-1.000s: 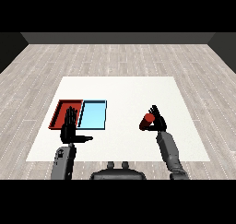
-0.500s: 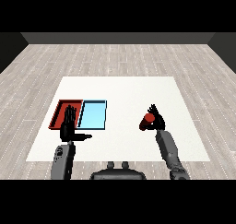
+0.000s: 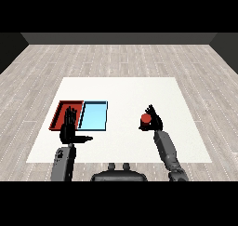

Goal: Pick the red can and put it in the red box

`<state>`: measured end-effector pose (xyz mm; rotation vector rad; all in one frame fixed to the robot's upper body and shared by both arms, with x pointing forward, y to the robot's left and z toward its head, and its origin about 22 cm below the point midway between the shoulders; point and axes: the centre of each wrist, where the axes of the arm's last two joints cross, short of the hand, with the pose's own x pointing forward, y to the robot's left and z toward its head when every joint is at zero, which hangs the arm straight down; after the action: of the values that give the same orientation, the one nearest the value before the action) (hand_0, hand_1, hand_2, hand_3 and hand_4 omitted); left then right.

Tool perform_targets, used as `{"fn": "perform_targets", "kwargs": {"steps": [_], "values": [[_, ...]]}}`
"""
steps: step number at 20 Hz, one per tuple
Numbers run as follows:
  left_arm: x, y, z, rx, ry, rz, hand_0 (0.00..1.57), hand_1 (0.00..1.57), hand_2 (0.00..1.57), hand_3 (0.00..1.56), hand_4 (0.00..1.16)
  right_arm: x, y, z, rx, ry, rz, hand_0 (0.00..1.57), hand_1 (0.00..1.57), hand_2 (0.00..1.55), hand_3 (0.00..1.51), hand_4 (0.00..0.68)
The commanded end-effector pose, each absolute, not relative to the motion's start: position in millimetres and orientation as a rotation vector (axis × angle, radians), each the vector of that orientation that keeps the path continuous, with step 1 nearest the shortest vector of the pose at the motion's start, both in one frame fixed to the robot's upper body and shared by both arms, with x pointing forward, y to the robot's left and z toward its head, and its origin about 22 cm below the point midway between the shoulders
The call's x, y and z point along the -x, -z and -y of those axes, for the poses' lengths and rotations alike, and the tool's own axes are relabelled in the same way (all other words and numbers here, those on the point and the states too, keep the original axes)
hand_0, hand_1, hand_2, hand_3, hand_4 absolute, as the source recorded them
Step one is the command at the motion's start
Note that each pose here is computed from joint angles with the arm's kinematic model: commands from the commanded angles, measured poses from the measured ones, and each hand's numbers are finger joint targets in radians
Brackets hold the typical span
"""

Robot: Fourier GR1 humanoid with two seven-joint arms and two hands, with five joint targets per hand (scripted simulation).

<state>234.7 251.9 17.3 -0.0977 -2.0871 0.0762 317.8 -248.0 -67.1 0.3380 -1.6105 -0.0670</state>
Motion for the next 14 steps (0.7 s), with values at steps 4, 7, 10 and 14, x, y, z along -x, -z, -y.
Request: {"fn": "perform_targets", "kwargs": {"steps": [4,7,10,14], "values": [[-246.4,-23.4,-258.7,0.104,-0.058,2.085,0.00,0.00,0.00,0.00,0.00,-333.1,69.1,241.4,-0.311,0.070,1.572,0.00,0.00,0.00,0.00,0.000],[-223.5,-27.1,-240.5,0.108,-0.093,2.090,0.00,0.00,0.00,0.00,0.00,-321.1,65.5,246.7,-0.296,0.054,1.562,0.00,0.00,0.00,0.00,0.000],[-243.7,-16.9,-264.4,0.101,-0.072,2.099,0.00,0.00,0.00,0.00,0.00,-319.1,71.7,225.7,-0.279,0.057,1.544,0.00,0.00,0.00,0.00,0.000],[-247.0,-19.8,-265.5,0.109,-0.058,2.092,0.00,0.00,0.00,0.00,0.00,-335.1,76.6,216.1,-0.180,0.025,1.581,1.52,1.52,1.50,1.46,0.493]]}}
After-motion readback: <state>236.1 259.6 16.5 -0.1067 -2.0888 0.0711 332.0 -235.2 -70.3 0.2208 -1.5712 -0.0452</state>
